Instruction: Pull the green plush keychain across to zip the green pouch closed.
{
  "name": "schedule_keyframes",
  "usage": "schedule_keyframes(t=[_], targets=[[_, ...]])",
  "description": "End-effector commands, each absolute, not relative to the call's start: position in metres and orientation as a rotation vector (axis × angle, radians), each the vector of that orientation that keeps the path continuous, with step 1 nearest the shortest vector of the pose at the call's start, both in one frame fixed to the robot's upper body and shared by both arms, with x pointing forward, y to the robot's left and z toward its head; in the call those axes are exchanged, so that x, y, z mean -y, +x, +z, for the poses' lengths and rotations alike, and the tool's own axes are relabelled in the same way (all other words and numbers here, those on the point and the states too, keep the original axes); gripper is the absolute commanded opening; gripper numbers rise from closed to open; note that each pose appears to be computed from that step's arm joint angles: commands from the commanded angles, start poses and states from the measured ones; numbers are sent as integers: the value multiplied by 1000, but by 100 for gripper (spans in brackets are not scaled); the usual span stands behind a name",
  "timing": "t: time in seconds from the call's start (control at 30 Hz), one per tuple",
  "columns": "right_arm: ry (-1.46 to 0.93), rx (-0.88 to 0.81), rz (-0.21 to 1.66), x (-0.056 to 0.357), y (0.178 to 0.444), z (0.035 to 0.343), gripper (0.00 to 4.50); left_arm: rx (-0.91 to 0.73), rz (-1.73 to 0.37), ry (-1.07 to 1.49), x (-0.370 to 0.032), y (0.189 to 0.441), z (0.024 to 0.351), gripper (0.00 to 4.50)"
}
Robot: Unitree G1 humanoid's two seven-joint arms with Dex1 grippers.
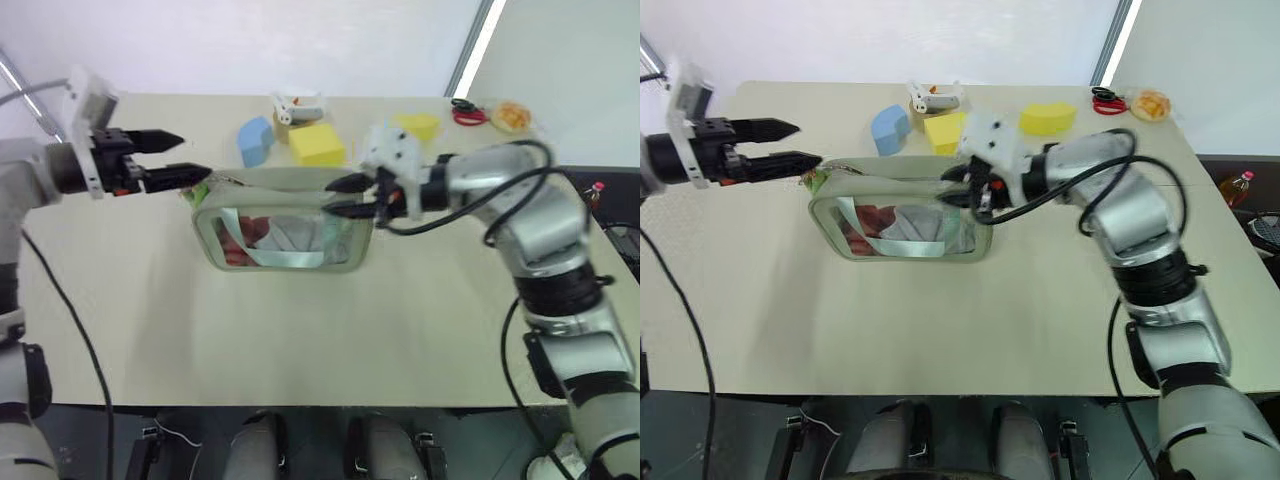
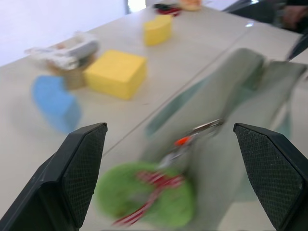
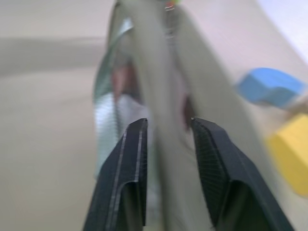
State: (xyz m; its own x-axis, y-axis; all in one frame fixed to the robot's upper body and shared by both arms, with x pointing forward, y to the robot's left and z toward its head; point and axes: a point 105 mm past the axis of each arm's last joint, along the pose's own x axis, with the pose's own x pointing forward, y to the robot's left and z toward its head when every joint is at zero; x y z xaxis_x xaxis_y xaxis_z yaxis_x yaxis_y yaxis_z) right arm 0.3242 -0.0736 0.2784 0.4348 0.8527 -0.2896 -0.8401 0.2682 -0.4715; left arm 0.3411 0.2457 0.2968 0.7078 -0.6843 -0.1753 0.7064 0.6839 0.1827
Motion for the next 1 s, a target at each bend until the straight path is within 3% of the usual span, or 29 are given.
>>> schedule_keyframes(t=[0.03, 0.37, 0.53, 0.63, 0.67, 0.93, 1.0], targets=[[-629, 57, 1127, 84, 309, 293, 149, -61, -725, 305, -267, 339, 311, 450], [-598, -35, 1122, 80, 319, 244, 149, -142, -707, 315, -284, 350, 284, 450], [-592, -41, 1141, 76, 322, 238, 149, -199, -718, 337, -283, 359, 257, 450], [-599, -36, 1159, 74, 322, 237, 21, -186, -736, 313, -273, 369, 249, 450], [-602, -34, 1165, 73, 321, 237, 4, -176, -742, 297, -269, 373, 248, 450], [-617, -35, 1174, 73, 319, 236, 4, -139, -800, 256, -245, 390, 242, 450], [-620, -34, 1168, 73, 320, 236, 0, -123, -822, 247, -242, 388, 245, 396]])
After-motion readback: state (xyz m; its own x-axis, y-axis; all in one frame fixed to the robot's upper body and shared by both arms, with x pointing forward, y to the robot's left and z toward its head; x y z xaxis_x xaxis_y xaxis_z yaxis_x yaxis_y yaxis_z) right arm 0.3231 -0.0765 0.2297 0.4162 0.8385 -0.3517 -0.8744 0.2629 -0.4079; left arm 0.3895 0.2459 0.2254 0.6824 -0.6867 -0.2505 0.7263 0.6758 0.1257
